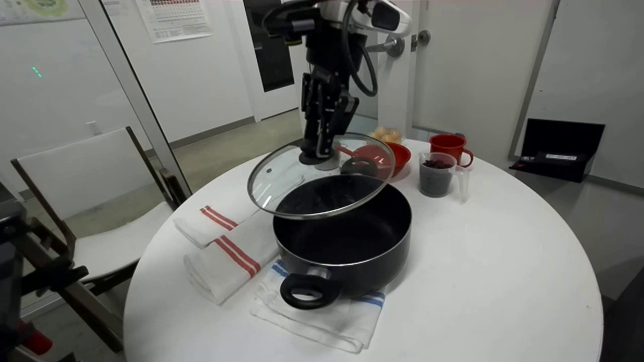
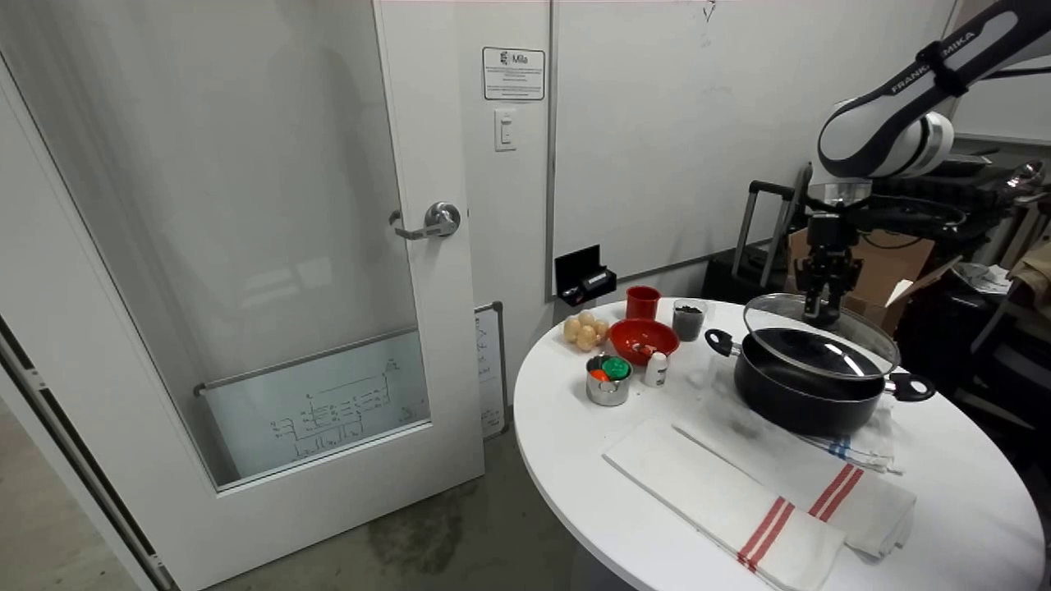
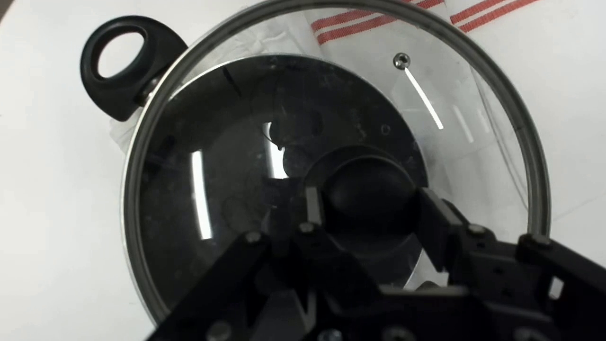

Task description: Pick up the lid, then place it on the pot

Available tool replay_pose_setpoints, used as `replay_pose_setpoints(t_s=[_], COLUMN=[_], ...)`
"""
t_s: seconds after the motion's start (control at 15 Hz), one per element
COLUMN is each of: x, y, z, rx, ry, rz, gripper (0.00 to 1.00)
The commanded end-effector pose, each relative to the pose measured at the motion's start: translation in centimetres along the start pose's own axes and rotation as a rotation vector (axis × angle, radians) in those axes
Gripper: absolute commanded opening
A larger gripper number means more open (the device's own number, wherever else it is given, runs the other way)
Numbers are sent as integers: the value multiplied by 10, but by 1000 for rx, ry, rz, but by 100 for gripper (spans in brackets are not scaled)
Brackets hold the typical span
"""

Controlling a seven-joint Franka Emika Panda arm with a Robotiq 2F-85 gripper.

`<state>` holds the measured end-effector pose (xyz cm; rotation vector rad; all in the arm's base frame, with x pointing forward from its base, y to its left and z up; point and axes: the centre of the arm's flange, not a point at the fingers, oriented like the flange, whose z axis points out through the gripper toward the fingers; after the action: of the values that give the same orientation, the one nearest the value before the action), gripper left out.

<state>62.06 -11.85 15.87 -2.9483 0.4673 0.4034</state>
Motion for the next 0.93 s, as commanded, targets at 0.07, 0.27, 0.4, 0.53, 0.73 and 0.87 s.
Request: replay_pose_setpoints(t_s=[0.07, 0.27, 0.4, 0.53, 0.73, 0.87], x=[7, 14, 18, 23, 31, 35], y=[25, 35, 38, 40, 40, 39], z=[4, 16, 24, 30, 35, 36], rx=[53, 56, 55, 53, 49, 47], ry=[-5, -24, -35, -43, -47, -48], rz=[61, 79, 87, 92, 93, 91], gripper=[25, 25, 25, 25, 25, 25])
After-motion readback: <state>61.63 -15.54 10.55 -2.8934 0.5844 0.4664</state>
